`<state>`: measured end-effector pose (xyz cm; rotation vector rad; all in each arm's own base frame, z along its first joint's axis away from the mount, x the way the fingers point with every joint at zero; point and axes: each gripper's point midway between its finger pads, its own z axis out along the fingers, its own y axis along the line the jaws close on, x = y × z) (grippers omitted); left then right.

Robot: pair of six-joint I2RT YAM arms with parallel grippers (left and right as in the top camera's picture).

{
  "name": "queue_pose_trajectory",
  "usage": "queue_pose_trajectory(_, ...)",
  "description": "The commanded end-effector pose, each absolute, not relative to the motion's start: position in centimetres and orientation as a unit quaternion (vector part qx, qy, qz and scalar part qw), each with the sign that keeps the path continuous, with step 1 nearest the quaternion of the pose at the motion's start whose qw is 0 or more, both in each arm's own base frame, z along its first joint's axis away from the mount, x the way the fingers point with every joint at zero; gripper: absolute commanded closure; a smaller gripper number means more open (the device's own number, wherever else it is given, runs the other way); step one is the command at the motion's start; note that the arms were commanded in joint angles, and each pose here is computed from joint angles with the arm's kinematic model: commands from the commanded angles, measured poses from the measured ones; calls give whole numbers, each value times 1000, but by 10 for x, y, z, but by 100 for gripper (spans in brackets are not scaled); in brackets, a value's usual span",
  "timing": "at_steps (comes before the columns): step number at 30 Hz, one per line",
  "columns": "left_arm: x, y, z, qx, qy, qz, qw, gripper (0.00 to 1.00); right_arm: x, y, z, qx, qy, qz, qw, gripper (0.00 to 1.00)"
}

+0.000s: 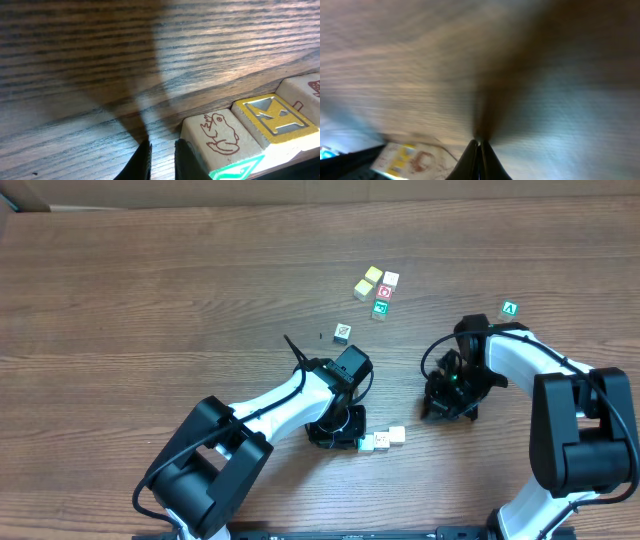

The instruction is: Flip 3 blocks

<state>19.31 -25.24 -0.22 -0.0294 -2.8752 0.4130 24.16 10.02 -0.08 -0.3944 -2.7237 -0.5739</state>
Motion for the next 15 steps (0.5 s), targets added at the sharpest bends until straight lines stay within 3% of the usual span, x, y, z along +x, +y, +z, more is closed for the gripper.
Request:
queue_pose_trajectory(1,199,-241,-13,-9,-991,101,92,89,256,110,3,-119,-956,-232,131,96)
queue_pose_trajectory(15,190,-229,-14,-15,-993,64,99,88,266,141,-6,-40,-975,-203,82,96)
